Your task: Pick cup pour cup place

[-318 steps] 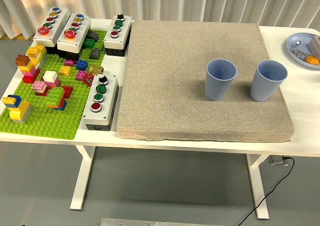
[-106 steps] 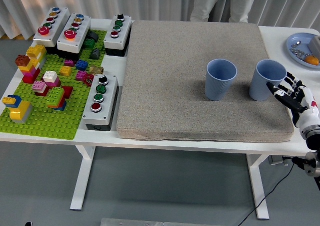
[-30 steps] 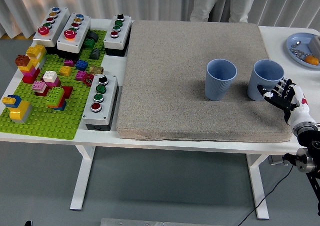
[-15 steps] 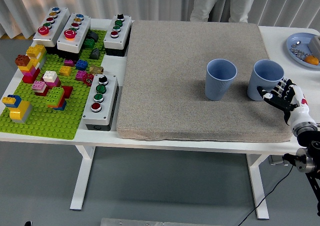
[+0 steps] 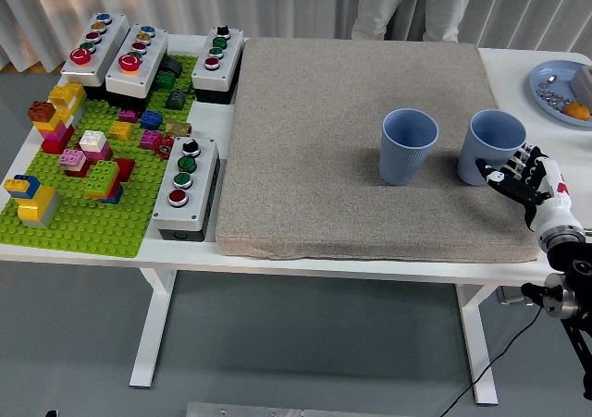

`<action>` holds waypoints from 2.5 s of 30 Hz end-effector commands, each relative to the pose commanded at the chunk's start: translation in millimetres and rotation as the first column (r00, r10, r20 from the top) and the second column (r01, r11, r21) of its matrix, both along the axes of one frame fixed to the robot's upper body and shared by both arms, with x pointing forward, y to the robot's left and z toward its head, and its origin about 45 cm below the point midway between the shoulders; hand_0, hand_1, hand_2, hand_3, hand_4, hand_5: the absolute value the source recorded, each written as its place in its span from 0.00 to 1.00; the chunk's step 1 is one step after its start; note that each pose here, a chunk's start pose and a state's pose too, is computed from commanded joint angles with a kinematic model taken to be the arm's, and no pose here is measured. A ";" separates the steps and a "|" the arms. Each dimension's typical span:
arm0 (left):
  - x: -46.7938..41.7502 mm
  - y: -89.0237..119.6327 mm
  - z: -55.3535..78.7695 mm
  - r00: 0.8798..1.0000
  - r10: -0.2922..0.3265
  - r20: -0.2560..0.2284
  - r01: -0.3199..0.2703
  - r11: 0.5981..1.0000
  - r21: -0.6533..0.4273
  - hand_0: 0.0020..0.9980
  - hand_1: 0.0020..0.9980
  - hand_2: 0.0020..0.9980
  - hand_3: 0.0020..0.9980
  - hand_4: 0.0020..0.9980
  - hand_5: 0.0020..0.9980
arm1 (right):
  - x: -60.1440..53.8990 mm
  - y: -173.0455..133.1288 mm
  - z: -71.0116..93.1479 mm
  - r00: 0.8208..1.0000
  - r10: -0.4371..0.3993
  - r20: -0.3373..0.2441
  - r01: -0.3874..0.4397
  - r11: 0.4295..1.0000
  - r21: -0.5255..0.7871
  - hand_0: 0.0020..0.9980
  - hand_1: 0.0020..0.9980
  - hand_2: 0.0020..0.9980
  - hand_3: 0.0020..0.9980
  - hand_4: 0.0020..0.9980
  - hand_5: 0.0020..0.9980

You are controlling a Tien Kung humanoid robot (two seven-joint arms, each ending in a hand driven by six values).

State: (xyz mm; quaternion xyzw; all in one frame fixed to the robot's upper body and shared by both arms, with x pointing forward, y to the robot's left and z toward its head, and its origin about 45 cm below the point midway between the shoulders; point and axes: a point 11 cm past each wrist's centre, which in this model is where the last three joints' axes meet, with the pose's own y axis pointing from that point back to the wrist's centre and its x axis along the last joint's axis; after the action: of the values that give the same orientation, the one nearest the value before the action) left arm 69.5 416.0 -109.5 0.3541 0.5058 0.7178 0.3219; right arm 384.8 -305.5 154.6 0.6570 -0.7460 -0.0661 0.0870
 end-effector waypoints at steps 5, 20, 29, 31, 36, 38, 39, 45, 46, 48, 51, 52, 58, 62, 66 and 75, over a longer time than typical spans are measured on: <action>0.0 0.1 0.0 1.000 0.001 0.001 -0.001 1.000 0.000 0.70 0.68 0.74 0.67 0.47 0.99 | 0.2 -0.6 2.5 1.000 -0.002 0.005 0.002 1.000 -0.007 0.84 0.71 0.63 0.70 0.78 0.24; 2.3 0.6 0.6 1.000 0.002 0.004 -0.002 1.000 0.001 0.70 0.68 0.74 0.68 0.47 0.99 | 2.4 -0.4 13.3 0.999 -0.001 0.036 0.002 0.999 -0.046 0.84 0.70 0.62 0.69 0.77 0.23; 2.1 0.6 0.5 1.000 0.002 0.004 -0.002 1.000 0.001 0.70 0.68 0.74 0.67 0.47 0.99 | 2.9 0.8 14.7 0.999 0.003 0.038 -0.001 0.999 -0.048 0.84 0.70 0.62 0.70 0.76 0.20; 1.8 0.6 0.5 1.000 0.003 0.004 -0.003 1.000 0.001 0.70 0.68 0.74 0.67 0.47 0.99 | 2.9 0.3 15.3 0.999 0.001 0.041 0.002 0.999 -0.053 0.84 0.70 0.62 0.70 0.76 0.20; 0.8 1.0 0.5 1.000 0.003 0.002 -0.003 1.000 0.002 0.70 0.68 0.74 0.68 0.47 0.99 | 2.7 0.0 16.0 0.999 0.000 0.044 0.002 0.998 -0.058 0.84 0.70 0.62 0.69 0.76 0.20; 0.1 1.1 0.4 1.000 0.003 0.001 -0.003 1.000 0.002 0.70 0.68 0.74 0.68 0.47 0.99 | 2.4 0.0 15.7 0.999 0.000 0.043 0.003 0.998 -0.057 0.84 0.70 0.62 0.69 0.76 0.20; 0.0 1.2 0.4 1.000 0.003 0.001 -0.003 1.000 0.002 0.70 0.68 0.74 0.68 0.47 0.99 | 2.3 0.0 15.5 0.999 -0.001 0.043 0.003 0.998 -0.057 0.84 0.70 0.62 0.69 0.76 0.20; 1.2 0.9 0.5 1.000 0.000 0.002 0.000 1.000 0.001 0.70 0.68 0.74 0.67 0.47 0.99 | 2.5 -0.2 15.7 0.999 -0.001 0.042 0.003 0.999 -0.054 0.84 0.70 0.62 0.69 0.76 0.19; 1.4 0.8 0.5 1.000 -0.001 0.002 0.001 1.000 0.001 0.70 0.68 0.74 0.67 0.47 0.99 | 2.7 -0.2 16.0 0.999 -0.001 0.043 0.003 0.999 -0.054 0.84 0.70 0.62 0.69 0.76 0.19; 2.0 0.4 0.5 1.000 0.000 0.003 0.000 1.000 0.001 0.70 0.68 0.74 0.67 0.47 0.99 | 3.0 -1.2 16.9 0.999 -0.004 0.046 0.007 0.999 -0.053 0.84 0.70 0.62 0.69 0.76 0.19; 2.7 0.4 0.6 1.000 -0.001 0.004 0.001 1.000 0.001 0.70 0.68 0.74 0.67 0.47 0.99 | 3.3 -2.2 17.4 0.999 -0.007 0.047 0.009 0.999 -0.053 0.84 0.70 0.62 0.69 0.76 0.19; 2.9 0.4 0.6 1.000 0.000 0.005 0.000 1.000 0.001 0.70 0.68 0.74 0.67 0.47 0.99 | 3.4 -2.4 17.7 0.999 -0.008 0.048 0.010 0.999 -0.053 0.84 0.70 0.62 0.69 0.76 0.19; 3.0 0.5 0.7 1.000 0.001 0.006 -0.001 1.000 0.001 0.70 0.68 0.74 0.67 0.47 0.99 | 3.4 -1.5 17.7 0.999 -0.004 0.048 0.007 0.998 -0.054 0.84 0.70 0.62 0.68 0.76 0.19; 3.8 0.3 0.7 1.000 0.001 0.007 -0.001 1.000 0.000 0.70 0.68 0.74 0.67 0.47 0.99 | 3.5 -1.2 17.8 0.999 -0.003 0.048 0.006 0.998 -0.055 0.84 0.70 0.62 0.68 0.76 0.19; 4.1 0.5 0.9 1.000 0.000 0.008 0.000 1.000 0.001 0.70 0.68 0.74 0.67 0.47 0.99 | 4.0 -1.1 18.7 0.999 -0.003 0.051 0.006 0.998 -0.057 0.84 0.70 0.62 0.68 0.76 0.19; 3.3 0.7 0.8 1.000 0.001 0.007 -0.001 1.000 0.001 0.70 0.68 0.74 0.67 0.47 0.99 | 3.8 -0.8 18.3 0.999 -0.003 0.049 0.006 0.998 -0.058 0.84 0.70 0.62 0.68 0.76 0.19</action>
State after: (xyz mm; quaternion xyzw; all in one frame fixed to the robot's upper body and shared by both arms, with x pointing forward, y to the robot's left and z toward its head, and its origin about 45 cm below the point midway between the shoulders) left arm 72.8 416.6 -108.7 0.3516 0.5046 0.7194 0.3229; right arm 388.6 -306.3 172.9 0.6538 -0.7510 -0.0286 0.0875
